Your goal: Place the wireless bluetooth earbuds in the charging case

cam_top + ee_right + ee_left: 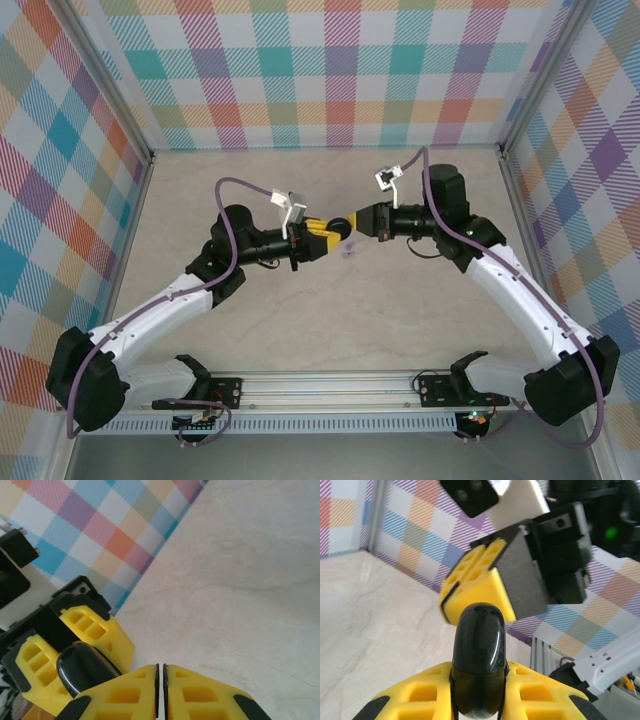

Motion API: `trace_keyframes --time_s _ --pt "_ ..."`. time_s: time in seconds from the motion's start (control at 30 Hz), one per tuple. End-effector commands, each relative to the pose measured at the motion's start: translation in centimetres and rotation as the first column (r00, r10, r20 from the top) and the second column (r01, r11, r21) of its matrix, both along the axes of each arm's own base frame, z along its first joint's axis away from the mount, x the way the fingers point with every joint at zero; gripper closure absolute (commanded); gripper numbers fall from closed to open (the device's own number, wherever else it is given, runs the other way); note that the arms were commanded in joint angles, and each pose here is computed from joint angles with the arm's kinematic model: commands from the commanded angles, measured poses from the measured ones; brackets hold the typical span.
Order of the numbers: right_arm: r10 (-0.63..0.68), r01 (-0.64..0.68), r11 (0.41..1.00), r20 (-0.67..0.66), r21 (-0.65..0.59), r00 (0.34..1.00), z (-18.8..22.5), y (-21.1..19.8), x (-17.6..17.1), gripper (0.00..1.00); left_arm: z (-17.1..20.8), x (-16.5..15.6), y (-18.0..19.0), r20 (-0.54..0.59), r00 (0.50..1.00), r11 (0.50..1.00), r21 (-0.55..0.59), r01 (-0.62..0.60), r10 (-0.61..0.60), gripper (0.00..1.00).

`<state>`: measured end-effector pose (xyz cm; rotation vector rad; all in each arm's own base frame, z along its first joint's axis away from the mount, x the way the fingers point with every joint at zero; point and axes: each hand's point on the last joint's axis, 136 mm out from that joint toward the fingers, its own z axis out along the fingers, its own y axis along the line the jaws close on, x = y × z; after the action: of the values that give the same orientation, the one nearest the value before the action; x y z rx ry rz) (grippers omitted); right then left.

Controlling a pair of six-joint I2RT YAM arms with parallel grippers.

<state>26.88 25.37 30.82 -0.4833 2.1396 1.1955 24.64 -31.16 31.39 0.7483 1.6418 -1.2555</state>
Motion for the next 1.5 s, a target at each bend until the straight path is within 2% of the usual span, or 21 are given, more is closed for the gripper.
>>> trace_keyframes --time_s 0.0,0.17,0.27,0.37,0.47,0.57,0.9,1.1,1.47 --pt "-0.105 0.108 0.989 0.038 -0.105 0.994 -0.5 -1.8 0.9 0.86 -0.3 2.1 0.2 -0.059 0.993 0.994 0.05 -0.101 0.103 0.85" --pt "-0.23 0.23 0.949 0.027 -0.216 0.973 -2.4 -3.9 2.1 0.84 -2.3 4.9 0.9 -0.194 0.965 0.982 0.098 -0.162 0.179 0.84" --pt "-0.29 0.282 0.918 0.016 -0.278 0.957 -3.5 -5.1 2.5 0.84 -4.2 7.2 1.8 -0.299 0.921 0.967 0.134 -0.216 0.248 0.84" --pt "-0.301 0.289 0.908 0.007 -0.302 0.954 -4.2 -5.4 2.5 0.83 -7.2 9.6 3.2 -0.412 0.839 0.931 0.24 -0.276 0.355 0.84" --pt "-0.303 0.288 0.906 0.001 -0.311 0.953 -4.7 -5.4 2.5 0.82 -10.7 11.3 4.5 -0.494 0.748 0.884 0.379 -0.273 0.443 0.84" --pt "-0.302 0.285 0.903 -0.005 -0.32 0.953 -5.0 -5.5 2.5 0.82 -13.6 12.2 5.1 -0.55 0.687 0.862 0.447 -0.238 0.475 0.84" --pt "-0.299 0.272 0.897 -0.025 -0.348 0.954 -5.9 -5.5 2.6 0.81 -19.7 15.2 7.1 -0.603 0.586 0.819 0.537 -0.204 0.541 0.82" --pt "-0.292 0.259 0.898 -0.039 -0.356 0.956 -6.3 -5.3 2.5 0.81 -22.3 16.4 8.4 -0.609 0.545 0.794 0.573 -0.2 0.577 0.81" --pt "-0.288 0.245 0.895 -0.065 -0.372 0.955 -7.1 -5.2 2.5 0.81 -26.2 16.1 10.6 -0.604 0.48 0.747 0.639 -0.185 0.636 0.76"
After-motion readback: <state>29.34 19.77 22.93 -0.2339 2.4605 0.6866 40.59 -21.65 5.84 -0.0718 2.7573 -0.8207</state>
